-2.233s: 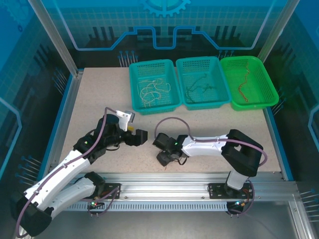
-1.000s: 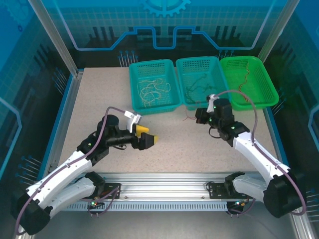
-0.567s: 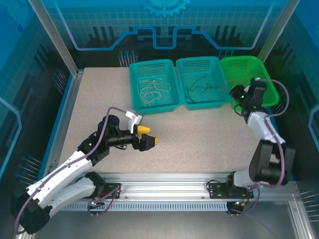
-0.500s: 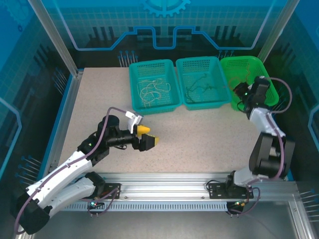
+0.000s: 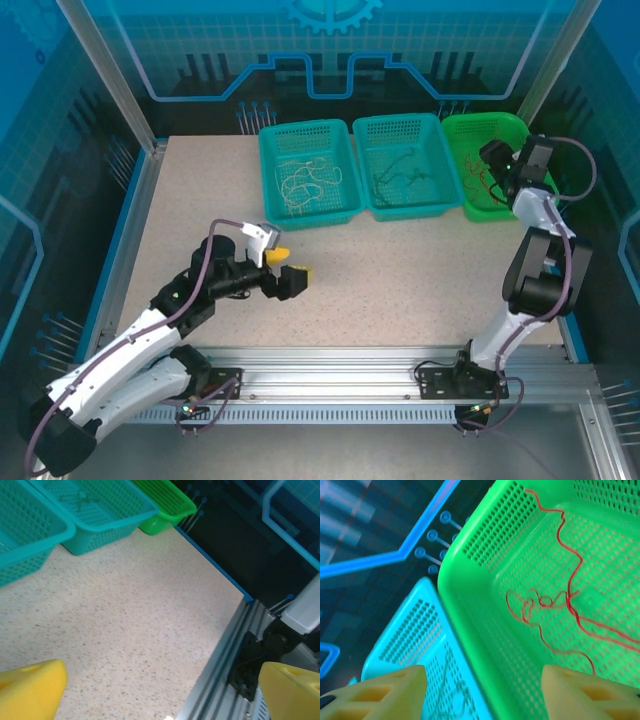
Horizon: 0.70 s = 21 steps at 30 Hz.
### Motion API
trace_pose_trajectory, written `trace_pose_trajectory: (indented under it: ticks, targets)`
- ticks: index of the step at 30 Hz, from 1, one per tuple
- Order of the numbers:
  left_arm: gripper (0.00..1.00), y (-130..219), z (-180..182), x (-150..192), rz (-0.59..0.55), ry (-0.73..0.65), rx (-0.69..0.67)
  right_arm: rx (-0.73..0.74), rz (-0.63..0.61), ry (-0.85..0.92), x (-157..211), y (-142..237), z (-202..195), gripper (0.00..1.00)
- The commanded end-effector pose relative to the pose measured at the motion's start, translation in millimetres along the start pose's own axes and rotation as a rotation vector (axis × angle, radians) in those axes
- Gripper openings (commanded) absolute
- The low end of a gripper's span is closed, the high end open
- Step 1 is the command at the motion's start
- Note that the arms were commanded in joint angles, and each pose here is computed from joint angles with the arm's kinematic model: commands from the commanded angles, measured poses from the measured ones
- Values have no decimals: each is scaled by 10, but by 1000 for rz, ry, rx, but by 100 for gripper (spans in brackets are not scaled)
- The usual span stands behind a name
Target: Untangle the cables
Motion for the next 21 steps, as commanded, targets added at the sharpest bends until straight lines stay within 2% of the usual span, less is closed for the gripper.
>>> trace_pose_trajectory:
  ticks: [1, 4, 11, 13, 17, 19, 21]
  targets:
    - [99, 119, 554, -77, -68, 5, -372, -65, 10, 141, 142, 397, 285, 63]
    - [99, 295, 935, -185, -155, -16, -631, -72, 13, 243, 454, 749, 347, 65]
    - [99, 622, 1463, -372, -302, -134, -902, -30, -92, 591, 1380, 1385, 313, 75]
    - [99, 677, 1621, -338, -313, -154, -949, -32, -138, 663, 1567, 1479, 240, 84]
    - [99, 665, 1898, -177, -242, -200, -1030, 59, -186, 716, 1697, 1393, -27, 93]
    - [99, 630, 2015, -123, -235, -223, -1052, 88, -171, 766, 1755, 1227, -86, 99]
    - [99, 598, 2125, -88, -244, -225, -1058, 125, -123, 817, 1816, 1029, -121, 100]
Point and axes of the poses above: each hand's point on the last joint's axis, 136 mm out from that joint toward the fingers, its own y axis back along the fingers, its own z axis along the line the jaws close on, x = y × z, the point moved 2 cm from there along y, back along the fingers, and after that the axes turned 1 degree about y, right-handed, at the moved point
